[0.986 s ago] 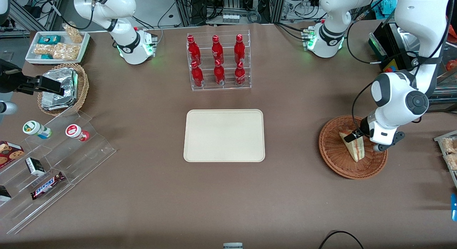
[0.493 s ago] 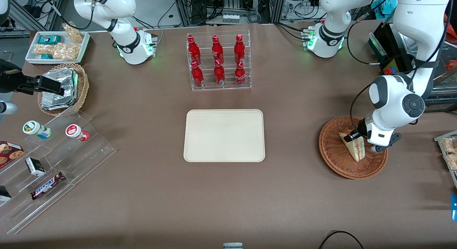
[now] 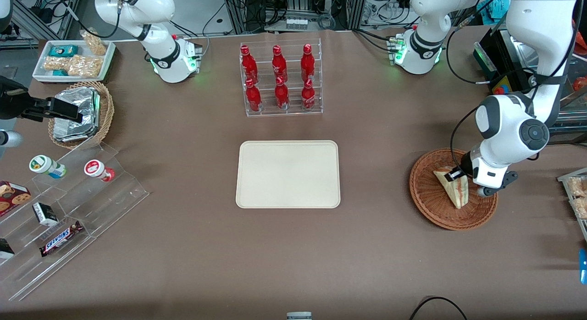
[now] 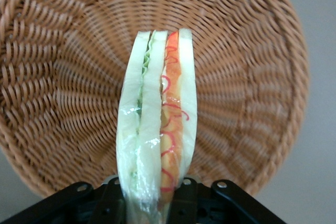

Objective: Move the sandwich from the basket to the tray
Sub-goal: 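Lift the sandwich and carry it with the left gripper over the tray, then lower the sandwich onto the cream tray and open the left gripper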

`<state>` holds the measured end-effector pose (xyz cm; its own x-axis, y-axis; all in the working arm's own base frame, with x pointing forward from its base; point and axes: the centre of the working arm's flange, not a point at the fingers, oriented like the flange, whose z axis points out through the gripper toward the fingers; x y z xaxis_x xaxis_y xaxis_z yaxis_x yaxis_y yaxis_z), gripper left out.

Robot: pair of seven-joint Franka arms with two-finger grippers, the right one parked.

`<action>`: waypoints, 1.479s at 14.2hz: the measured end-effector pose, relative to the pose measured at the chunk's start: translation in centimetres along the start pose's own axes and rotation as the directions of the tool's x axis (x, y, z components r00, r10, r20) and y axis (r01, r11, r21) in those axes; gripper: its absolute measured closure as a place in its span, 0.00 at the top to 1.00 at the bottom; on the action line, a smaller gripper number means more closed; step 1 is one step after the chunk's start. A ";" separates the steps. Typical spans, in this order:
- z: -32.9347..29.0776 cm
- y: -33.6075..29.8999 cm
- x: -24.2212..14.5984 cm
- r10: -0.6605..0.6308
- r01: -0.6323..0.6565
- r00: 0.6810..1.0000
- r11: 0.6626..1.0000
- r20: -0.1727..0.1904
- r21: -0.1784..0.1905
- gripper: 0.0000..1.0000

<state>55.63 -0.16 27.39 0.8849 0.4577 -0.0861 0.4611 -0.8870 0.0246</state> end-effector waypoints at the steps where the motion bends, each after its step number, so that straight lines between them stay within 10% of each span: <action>1: -0.8 1.2 -0.7 0.025 -0.025 1.000 1.000 0.007 0.007 0.23; 9: -2.6 17.2 -13.1 0.281 -0.283 0.959 0.958 0.034 0.053 0.15; 13: -3.1 27.5 -20.8 0.352 -0.353 0.936 0.936 0.010 0.018 0.15; 21: 4.4 39.2 -27.6 0.387 -0.387 0.919 0.922 0.073 -0.023 0.22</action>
<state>49.00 -47.78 26.38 0.9871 0.0727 -0.1428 0.0846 -0.9933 0.0792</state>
